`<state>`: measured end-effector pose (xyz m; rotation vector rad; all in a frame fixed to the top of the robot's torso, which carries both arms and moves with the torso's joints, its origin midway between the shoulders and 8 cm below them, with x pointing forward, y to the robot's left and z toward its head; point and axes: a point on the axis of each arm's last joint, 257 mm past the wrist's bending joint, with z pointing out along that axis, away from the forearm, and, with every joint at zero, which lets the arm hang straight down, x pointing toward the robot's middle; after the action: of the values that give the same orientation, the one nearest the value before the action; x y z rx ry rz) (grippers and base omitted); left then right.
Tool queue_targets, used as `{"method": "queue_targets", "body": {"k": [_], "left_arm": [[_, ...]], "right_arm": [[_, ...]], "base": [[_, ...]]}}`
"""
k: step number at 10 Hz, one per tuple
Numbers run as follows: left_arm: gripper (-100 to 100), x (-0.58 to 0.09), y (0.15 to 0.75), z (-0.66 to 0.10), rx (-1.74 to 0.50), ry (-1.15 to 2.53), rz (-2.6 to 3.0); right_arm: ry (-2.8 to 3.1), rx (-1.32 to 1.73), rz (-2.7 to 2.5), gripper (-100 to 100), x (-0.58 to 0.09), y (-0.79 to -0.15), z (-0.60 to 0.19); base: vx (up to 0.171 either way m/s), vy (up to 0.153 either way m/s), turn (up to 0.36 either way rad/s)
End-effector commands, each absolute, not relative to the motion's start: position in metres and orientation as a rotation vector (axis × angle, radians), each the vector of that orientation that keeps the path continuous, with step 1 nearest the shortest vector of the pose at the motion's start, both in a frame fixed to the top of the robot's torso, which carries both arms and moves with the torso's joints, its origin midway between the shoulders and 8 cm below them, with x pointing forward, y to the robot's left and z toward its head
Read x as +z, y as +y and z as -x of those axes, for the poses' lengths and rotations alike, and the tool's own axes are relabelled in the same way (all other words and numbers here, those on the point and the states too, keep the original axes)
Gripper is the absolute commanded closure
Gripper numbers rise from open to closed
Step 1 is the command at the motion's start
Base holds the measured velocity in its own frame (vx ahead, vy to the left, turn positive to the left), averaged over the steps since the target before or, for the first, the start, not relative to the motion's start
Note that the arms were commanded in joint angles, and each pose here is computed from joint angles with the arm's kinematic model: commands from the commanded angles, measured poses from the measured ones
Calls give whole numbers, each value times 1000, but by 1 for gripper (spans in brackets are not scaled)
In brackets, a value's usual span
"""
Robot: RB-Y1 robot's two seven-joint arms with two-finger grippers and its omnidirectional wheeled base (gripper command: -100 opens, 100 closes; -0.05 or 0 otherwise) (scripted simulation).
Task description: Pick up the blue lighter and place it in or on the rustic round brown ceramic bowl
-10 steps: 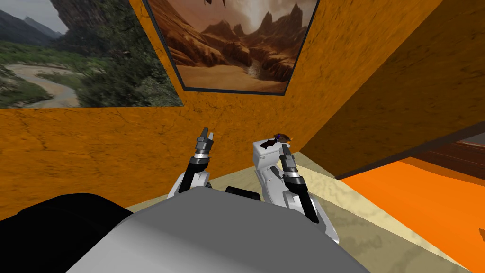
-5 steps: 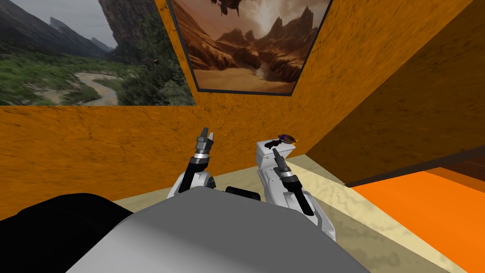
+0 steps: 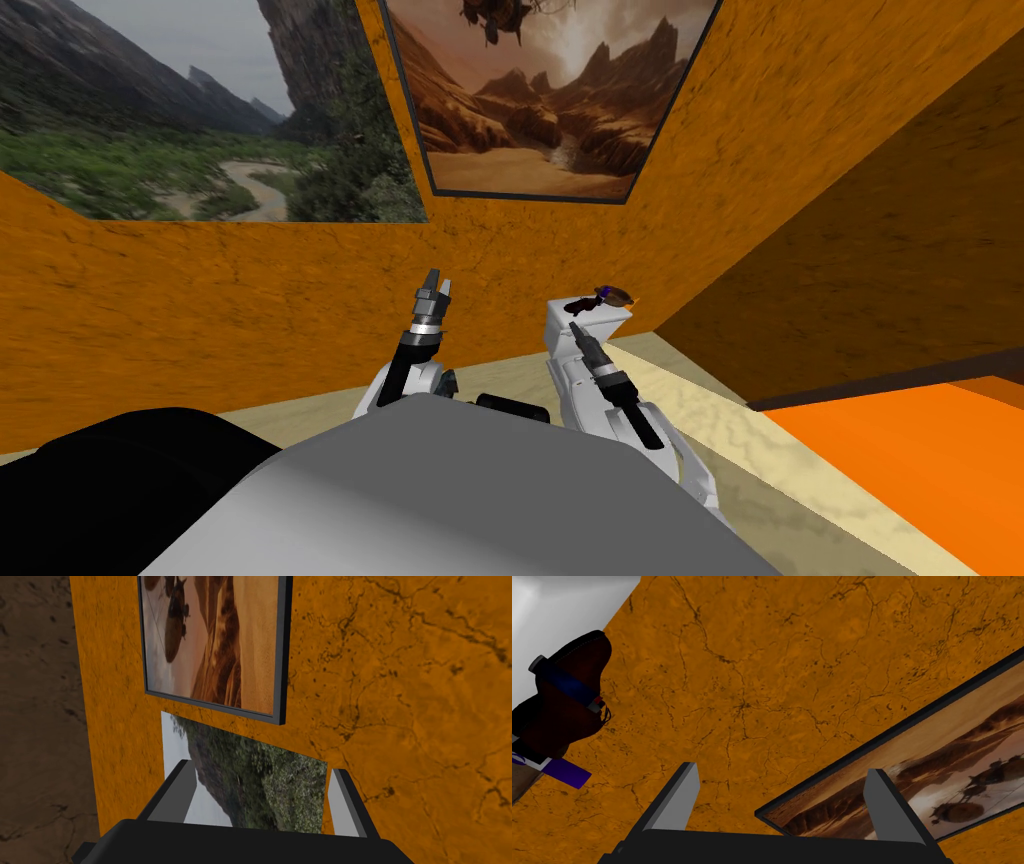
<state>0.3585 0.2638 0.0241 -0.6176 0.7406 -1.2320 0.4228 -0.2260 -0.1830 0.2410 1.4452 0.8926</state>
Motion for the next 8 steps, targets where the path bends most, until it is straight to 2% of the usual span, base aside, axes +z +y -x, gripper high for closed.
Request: {"method": "queue_targets", "body": {"k": [1, 5, 8], "left_arm": [[0, 24, 264, -358, -1232, 741, 618], [0, 24, 264, -358, -1232, 741, 618], [0, 24, 264, -358, -1232, 741, 618]], "right_arm": [[1526, 804, -173, -100, -209, -234, -424], [1629, 660, -74, -100, -243, -258, -431], [1698, 539, 4, -100, -266, -283, -436]], "base": [[18, -17, 123], [55, -10, 49], [122, 19, 33]]}}
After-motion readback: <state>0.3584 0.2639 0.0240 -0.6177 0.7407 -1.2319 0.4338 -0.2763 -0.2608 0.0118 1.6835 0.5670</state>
